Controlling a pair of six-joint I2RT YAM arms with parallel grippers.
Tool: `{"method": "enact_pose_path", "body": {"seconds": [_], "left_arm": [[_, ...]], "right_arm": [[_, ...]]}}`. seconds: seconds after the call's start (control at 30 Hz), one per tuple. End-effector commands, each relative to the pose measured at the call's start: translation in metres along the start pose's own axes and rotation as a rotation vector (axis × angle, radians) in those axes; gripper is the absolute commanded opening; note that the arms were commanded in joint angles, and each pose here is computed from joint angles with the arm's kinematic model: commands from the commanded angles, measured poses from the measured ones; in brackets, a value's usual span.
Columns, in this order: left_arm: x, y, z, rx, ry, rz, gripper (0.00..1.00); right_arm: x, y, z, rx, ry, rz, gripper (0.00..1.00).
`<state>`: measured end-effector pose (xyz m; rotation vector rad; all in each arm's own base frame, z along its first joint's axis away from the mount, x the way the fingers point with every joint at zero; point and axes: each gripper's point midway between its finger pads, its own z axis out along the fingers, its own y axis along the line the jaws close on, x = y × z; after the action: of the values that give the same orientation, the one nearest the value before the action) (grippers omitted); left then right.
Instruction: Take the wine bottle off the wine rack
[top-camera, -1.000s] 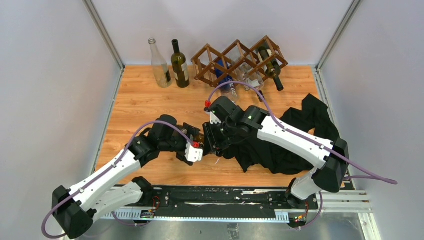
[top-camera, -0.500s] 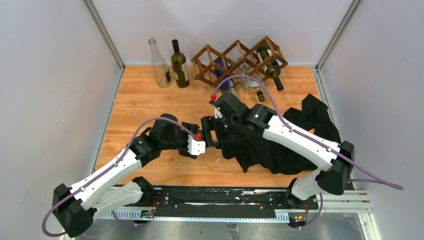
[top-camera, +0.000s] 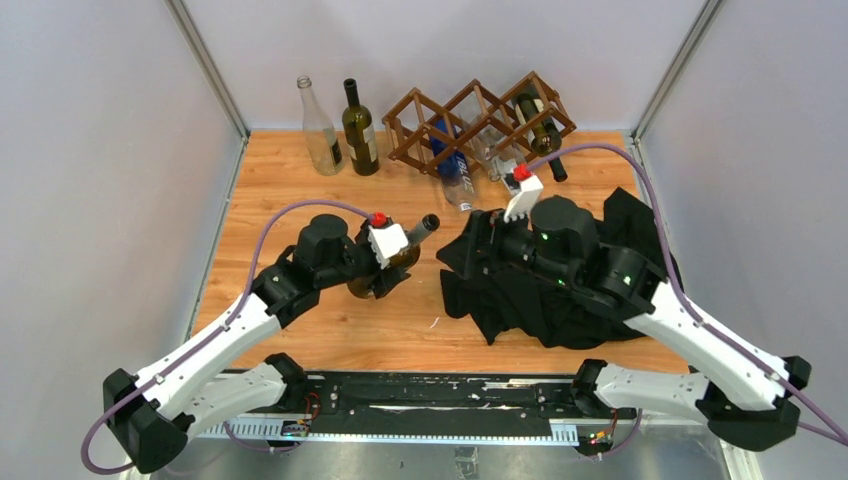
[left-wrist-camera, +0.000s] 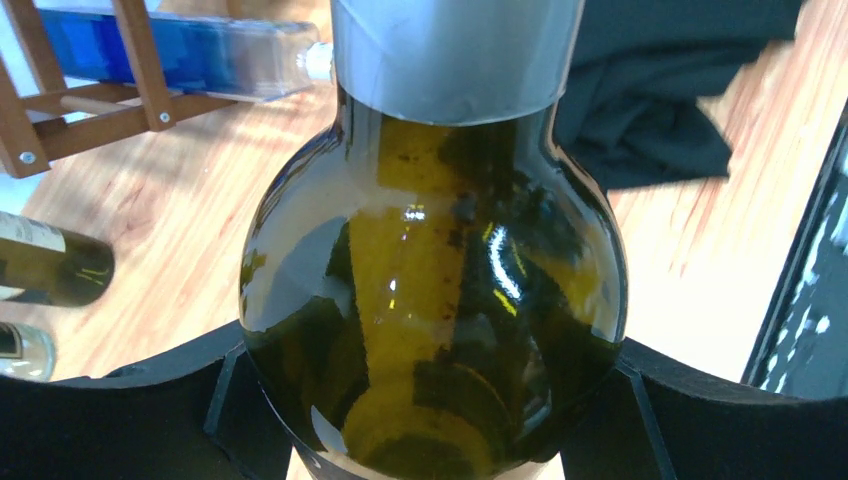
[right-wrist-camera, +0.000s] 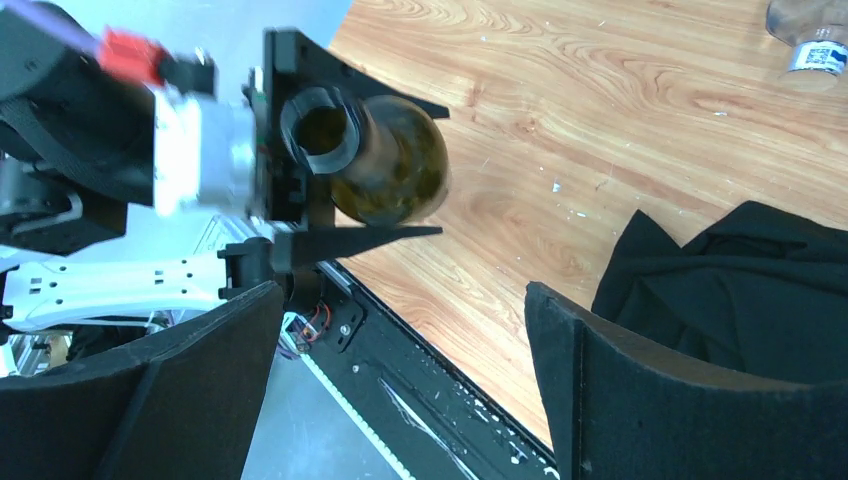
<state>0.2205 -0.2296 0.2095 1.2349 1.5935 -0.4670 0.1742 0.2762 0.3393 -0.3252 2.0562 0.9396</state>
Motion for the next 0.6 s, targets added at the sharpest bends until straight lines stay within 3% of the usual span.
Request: {"method": "enact_pose_path", "body": {"seconds": [0.0, 0.2, 0.4, 0.57], "left_arm": [[-0.073, 0.031, -0.012, -0.126, -0.218, -0.184, 0.00], [-0.117, 0.030, -0.020, -0.006, -0.319, -0.380, 0.00], [-0.159, 0.005, -0.036, 0.208, -0.398, -0.411, 0.00], [-0.181, -0.016, -0.051, 0.370, -0.431, -0.446, 0.00]], "right_arm": [[0.004, -0.013, 0.000, -0.035, -0.120, -0.010, 0.94], [0.012, -0.017, 0.000, -0.164, -0.287, -0.068, 0.95], [0.031, 0.014, 0.011, -0.351, -0.207, -0.229, 0.98], [0.027, 0.036, 0.011, -0.478, -0.246, -0.265, 0.98]]}}
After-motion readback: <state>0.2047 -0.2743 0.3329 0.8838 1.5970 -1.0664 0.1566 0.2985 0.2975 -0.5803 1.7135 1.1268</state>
